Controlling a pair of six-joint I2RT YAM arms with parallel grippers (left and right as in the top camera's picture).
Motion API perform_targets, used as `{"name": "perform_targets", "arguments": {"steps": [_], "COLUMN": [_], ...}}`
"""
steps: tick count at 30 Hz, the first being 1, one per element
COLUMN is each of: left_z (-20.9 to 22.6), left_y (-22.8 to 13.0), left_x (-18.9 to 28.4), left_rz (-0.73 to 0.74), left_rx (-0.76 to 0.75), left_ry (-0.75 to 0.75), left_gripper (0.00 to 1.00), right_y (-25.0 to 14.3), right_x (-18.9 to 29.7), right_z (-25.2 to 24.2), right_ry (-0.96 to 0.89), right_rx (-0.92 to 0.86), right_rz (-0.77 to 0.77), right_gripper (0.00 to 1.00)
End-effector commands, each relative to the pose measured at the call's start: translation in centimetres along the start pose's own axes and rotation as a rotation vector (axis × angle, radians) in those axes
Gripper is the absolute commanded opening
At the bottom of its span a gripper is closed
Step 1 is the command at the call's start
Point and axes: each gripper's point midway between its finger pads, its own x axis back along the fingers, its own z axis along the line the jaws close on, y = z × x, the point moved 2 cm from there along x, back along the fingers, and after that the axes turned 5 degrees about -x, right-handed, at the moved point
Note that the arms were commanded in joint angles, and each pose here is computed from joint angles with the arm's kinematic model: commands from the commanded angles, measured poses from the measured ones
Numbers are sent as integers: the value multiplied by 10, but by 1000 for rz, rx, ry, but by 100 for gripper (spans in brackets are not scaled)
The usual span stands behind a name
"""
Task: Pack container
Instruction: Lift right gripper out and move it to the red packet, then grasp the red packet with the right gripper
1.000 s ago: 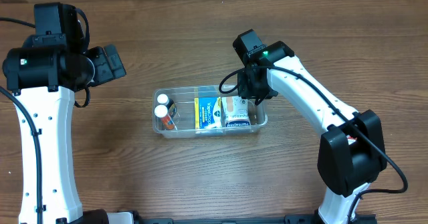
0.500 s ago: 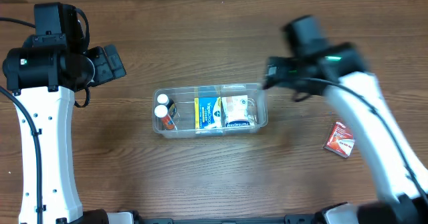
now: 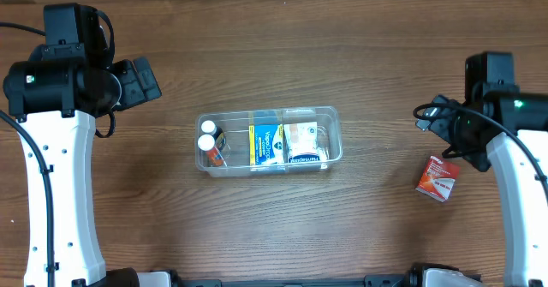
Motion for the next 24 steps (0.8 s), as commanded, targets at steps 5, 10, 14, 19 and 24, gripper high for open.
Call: {"name": "perform_targets", "arguments": {"steps": [5,10,14,19,24], "left_z": [0,0,0,0,0], "left_y": [5,5,5,5,5], "left_x": [3,3,3,3,3], "left_rz": [-14,-15,-15,-15,-15], "left_rx": [-15,-14,-14,-14,-14], "left_ry": [-5,-6,-6,-6,-6], "left_gripper": [100,100,100,100,100], "right_y": [-9,-6,-11,-17,-24], "right_x": [-71,-92,-105,-124,-142], "right_z": [-38,-58,-56,-55,-57], "right_ry": [9,-19,0,-7,-31], "right_rx": [43,67,101,120,127], "right_rz": [108,112,139,204,270], "right_gripper": [100,100,100,100,100]}}
